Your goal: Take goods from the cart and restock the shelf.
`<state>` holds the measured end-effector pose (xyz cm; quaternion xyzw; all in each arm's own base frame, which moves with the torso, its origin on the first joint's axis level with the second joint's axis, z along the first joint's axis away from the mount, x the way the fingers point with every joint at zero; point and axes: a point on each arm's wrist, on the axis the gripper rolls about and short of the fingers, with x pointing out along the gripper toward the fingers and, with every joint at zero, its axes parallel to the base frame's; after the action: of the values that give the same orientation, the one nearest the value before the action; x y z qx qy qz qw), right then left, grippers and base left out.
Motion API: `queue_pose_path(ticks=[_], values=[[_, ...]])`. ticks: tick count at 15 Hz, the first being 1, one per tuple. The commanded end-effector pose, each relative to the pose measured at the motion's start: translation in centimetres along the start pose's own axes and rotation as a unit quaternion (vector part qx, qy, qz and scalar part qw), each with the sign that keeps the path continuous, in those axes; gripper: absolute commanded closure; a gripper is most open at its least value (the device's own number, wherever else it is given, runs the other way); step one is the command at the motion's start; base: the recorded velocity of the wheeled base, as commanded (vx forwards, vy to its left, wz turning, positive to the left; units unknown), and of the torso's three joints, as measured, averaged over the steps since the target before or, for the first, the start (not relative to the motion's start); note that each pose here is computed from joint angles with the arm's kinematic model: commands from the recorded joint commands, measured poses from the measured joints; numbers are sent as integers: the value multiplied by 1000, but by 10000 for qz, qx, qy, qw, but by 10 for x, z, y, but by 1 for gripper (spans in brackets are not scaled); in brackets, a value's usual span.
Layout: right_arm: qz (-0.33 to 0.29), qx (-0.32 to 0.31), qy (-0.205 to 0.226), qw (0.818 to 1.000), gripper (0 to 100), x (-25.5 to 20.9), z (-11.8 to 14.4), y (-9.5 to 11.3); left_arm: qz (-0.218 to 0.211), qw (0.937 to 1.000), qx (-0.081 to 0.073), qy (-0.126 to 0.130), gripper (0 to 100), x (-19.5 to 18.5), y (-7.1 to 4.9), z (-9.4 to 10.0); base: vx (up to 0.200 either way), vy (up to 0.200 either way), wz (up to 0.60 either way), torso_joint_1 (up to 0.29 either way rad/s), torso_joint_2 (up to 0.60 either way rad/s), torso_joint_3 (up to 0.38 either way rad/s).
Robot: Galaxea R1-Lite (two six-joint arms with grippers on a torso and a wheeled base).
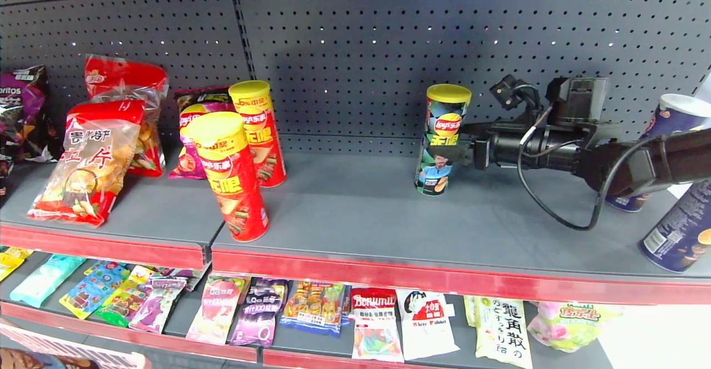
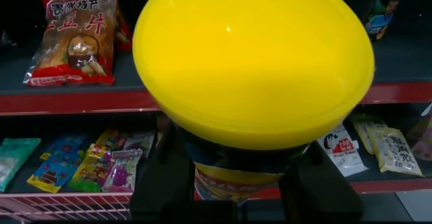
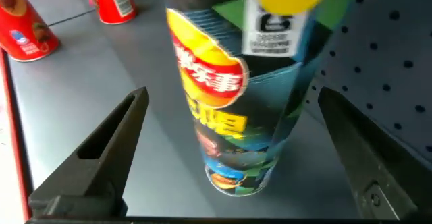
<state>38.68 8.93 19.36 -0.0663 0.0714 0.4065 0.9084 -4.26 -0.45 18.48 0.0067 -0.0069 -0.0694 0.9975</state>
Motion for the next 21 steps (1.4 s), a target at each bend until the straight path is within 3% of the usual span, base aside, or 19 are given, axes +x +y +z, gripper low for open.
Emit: queue_pose_path(ticks=[1,9,10,16,21], values=[[45,-16,-27,10000,0,9,-1,-4,-4,10000,-8,49,100,2,0,0,0,0,0,0,0,0],[255,-110,-126,9995,0,31,2,0,-28,9999,-11,109,100,3,0,-1,0,0,0,0,1,-7],[263,-115,-120,9995,100,33,0,0,-28,9999,-9,102,100,3,0,0,0,0,0,0,0,0],[173,-188,-220,9994,100,23,15,9,-28,9999,-13,124,100,4,1,-1,0,0,0,0,0,0],[-854,-139,-204,9960,100,-38,47,76,-28,9999,-11,109,100,3,0,-1,0,0,0,0,1,-10]])
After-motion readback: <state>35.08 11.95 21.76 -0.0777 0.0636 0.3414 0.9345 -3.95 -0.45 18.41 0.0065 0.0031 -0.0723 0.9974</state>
